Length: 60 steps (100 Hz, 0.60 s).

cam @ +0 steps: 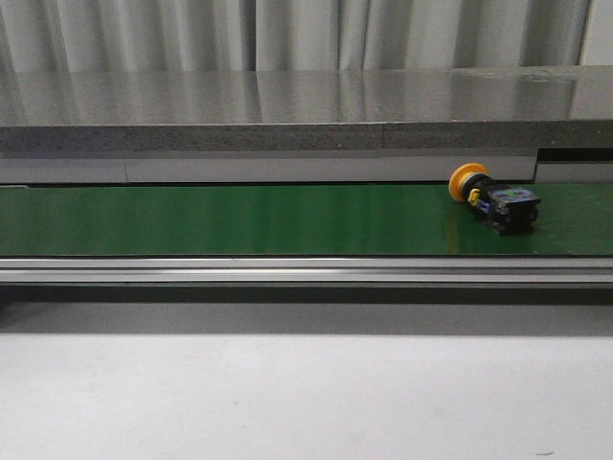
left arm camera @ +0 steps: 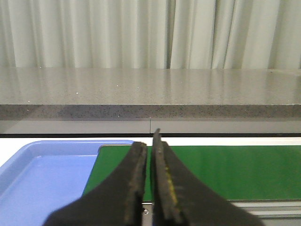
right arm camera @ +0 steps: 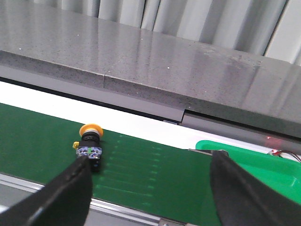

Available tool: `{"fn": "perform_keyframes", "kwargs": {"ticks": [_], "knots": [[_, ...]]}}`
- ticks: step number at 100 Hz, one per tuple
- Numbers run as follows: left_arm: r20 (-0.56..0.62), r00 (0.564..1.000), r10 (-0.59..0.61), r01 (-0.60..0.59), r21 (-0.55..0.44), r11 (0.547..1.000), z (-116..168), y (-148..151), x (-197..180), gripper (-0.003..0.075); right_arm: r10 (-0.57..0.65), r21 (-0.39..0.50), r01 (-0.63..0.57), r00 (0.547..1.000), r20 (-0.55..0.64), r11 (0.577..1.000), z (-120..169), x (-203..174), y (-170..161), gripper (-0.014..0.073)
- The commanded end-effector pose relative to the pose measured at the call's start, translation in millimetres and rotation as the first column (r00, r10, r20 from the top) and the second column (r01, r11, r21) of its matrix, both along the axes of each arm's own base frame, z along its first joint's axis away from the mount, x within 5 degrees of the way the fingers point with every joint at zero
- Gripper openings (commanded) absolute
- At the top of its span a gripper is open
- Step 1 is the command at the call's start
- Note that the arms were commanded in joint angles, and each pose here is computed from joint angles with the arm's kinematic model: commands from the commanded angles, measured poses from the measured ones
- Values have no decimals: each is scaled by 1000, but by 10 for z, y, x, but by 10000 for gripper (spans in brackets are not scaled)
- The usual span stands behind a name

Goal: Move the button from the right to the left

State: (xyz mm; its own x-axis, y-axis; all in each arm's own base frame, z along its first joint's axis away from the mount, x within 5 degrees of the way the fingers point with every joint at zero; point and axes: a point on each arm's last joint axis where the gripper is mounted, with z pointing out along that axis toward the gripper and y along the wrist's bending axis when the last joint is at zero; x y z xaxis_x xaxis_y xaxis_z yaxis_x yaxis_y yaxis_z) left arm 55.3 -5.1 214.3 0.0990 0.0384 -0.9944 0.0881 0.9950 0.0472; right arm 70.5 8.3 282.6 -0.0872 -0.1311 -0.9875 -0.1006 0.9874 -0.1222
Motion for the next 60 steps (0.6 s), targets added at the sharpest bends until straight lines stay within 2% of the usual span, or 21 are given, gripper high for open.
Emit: {"fn": "perform_keyframes", "kwargs": {"ticks": [1,9,21,33,60], "knots": [[73,997,-1,3,-24,1000,-45,1,-18,5,-29,9,28,995,97,1000,154,3,-25,433],[73,997,-1,3,-24,1000,-45,1,-18,5,-29,9,28,995,97,1000,154,3,-25,327],[73,997,-1,3,-24,1000,-45,1,-18,5,-29,9,28,995,97,1000,154,3,-25,113],[73,997,-1,3,-24,1000,-45,1,-18,5,-29,9,28,995,97,1000,154,3,-25,-64],[73,997,-1,3,-24,1000,-45,1,-18,5,-29,9,28,995,97,1000,153,3,-25,-68]]}}
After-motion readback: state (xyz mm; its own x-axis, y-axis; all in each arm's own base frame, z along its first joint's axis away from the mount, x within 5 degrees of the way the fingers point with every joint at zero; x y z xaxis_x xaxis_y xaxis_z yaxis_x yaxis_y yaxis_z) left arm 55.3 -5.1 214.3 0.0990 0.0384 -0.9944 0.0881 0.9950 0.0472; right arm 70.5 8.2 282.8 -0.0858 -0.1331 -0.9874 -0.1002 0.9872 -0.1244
